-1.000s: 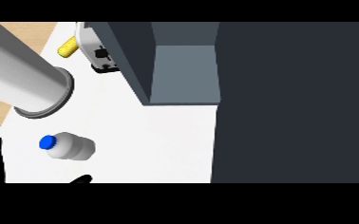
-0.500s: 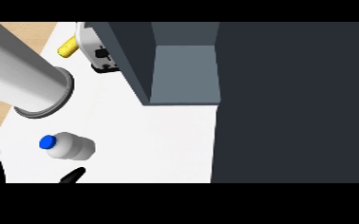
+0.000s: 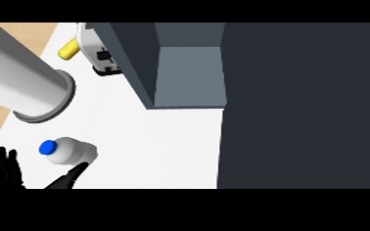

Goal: Pick up the bottled water, place it into the cabinet and close the cabinet

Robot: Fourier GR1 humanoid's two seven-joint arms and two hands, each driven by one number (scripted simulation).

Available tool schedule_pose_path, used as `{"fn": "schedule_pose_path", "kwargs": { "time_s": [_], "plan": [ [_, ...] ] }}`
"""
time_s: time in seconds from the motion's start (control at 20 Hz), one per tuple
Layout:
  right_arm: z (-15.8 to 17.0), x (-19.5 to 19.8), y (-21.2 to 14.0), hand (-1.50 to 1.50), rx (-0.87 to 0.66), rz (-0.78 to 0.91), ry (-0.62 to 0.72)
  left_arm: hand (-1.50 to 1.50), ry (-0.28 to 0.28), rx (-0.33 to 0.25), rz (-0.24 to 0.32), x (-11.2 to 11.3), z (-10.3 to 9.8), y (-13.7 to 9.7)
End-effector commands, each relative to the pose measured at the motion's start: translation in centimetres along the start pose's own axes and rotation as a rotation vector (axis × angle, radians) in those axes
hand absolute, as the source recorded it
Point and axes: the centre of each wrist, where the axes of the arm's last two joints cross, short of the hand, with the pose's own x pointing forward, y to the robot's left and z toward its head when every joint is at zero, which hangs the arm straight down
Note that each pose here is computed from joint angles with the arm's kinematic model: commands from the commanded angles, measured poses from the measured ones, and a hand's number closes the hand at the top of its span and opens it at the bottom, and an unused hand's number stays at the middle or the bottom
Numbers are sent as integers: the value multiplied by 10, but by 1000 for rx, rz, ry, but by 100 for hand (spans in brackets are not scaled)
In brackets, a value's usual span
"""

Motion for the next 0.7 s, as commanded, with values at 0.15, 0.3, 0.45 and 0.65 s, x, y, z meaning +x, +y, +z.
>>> {"fn": "schedule_pose_path", "kwargs": {
  "time_s": [0.15,0.3,0.45,0.65],
  "plan": [
    [14,27,2,-150,19,0,-22,-150,31,34,24,-63,-3,8],
    [16,20,1,-150,8,-8,-53,-150,31,50,36,-87,-3,13],
    [20,21,2,-150,11,-25,-33,-150,38,70,20,-101,-13,6],
    [20,35,5,-150,36,-11,-40,-150,45,68,29,-127,-18,6]
  ]
}}
